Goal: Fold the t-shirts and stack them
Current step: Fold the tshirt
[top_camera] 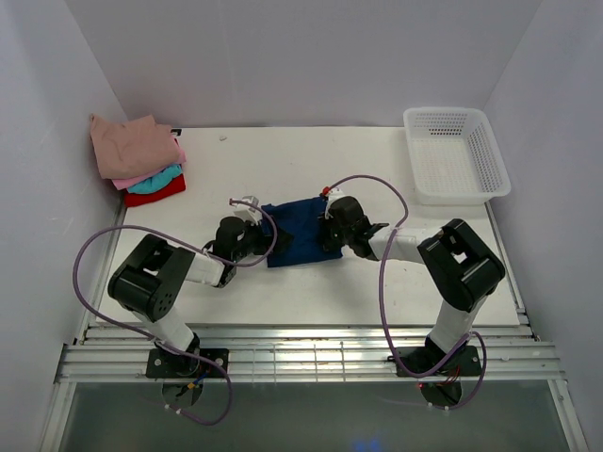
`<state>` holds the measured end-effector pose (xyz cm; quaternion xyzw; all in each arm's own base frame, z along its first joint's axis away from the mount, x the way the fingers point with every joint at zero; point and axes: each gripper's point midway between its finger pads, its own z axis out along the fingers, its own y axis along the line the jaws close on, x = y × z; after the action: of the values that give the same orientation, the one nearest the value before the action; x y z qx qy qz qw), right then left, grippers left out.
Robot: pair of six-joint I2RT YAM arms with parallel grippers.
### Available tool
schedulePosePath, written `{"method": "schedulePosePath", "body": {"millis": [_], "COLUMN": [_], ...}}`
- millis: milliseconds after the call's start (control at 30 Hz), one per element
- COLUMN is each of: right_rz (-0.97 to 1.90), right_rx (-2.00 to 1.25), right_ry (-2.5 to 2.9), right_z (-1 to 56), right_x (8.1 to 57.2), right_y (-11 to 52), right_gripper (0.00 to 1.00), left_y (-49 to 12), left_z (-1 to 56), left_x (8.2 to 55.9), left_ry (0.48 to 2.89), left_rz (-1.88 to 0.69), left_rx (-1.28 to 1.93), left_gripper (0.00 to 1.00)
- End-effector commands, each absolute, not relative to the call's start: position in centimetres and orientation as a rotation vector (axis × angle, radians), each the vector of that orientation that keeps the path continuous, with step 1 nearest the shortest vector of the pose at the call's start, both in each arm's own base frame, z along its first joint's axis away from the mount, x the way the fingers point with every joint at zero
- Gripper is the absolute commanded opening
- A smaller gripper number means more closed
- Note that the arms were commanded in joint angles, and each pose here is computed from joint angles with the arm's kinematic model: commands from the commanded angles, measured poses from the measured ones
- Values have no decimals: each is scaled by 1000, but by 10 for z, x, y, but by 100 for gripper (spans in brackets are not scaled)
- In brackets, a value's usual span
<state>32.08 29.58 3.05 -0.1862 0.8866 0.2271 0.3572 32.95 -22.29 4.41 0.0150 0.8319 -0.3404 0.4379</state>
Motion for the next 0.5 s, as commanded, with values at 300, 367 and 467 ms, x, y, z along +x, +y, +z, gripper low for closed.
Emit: {"method": "schedulePosePath", "body": {"millis": [300, 367, 467], "right_rz": [568, 571, 573], "right_rx": [-553, -555, -559], "right_ry": [2383, 2382, 2383], "right_z": [3, 3, 2], "right_x": [299, 299, 298], "right_y": [303, 305, 307], "right_gripper": [8, 8, 8], "left_y": [-250, -253, -257], "left_z": [18, 16, 7], "left_x": [332, 335, 335], "left_ry": [2163, 2165, 2185], "left_rz": [-954, -951, -939], "left_rx": [49, 50, 48], "left_gripper": [98, 98, 98]}}
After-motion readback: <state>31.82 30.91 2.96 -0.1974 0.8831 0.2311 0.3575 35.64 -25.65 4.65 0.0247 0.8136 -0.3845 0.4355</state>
